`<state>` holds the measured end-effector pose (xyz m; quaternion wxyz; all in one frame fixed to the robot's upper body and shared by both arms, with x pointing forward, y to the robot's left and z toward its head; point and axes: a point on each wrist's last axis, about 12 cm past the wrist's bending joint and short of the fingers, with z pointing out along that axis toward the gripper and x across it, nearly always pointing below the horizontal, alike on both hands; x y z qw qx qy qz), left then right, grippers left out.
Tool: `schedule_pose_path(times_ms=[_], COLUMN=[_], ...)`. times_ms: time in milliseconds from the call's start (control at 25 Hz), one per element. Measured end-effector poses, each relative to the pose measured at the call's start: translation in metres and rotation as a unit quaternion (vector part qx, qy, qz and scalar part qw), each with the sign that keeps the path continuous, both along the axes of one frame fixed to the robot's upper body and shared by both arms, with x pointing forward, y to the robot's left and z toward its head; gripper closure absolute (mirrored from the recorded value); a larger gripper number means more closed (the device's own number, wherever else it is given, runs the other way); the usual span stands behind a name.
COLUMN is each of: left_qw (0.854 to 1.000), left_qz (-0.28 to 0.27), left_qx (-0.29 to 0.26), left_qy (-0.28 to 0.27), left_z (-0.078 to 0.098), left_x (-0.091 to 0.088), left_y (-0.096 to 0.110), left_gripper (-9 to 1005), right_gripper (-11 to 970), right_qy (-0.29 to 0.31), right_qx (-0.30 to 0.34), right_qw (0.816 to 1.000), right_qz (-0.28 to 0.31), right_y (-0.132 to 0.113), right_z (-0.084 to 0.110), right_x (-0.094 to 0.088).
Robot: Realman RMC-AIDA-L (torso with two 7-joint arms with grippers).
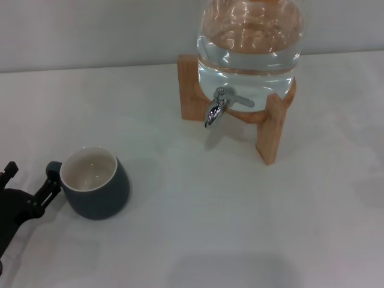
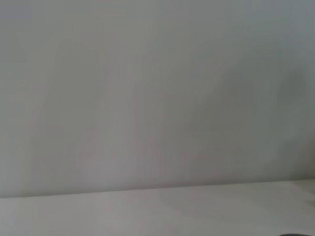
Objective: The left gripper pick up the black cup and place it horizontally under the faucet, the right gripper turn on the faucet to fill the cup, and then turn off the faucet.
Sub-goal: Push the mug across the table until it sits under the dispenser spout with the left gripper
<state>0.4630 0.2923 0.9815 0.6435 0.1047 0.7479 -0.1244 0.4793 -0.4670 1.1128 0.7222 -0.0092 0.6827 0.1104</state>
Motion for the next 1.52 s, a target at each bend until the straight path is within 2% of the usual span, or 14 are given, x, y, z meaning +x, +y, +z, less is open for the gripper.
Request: schedule_pose_path(times_ms=[920,1440,1520], left_qw=[1.000,0.999,0.999], left_qz=[-0.018,-0.036,-0.036], left_qx=[0.005,0.014,0.014], left_qy=[-0.003,-0.001,0.000], left_z=[0.0019,0.0012,0.0011], left_x=[0.0044,0.0033,0.0030], left_y=[-0.0036,-0.0055,-0.0053], left_gripper=[195,685,712], right_gripper=[120,121,121], right_qy=[0.000,-0.001,-0.001], right_qx=[0.000,0.001,0.000], right_qw=[1.000,1.000,1.000], right_qz=[0.000,0.001,0.001], right_y=[0.0000,0.0012,0.0011], right_z=[0.0000,0.0003,0.0004], right_x=[0.0001,0.0014,0.0014])
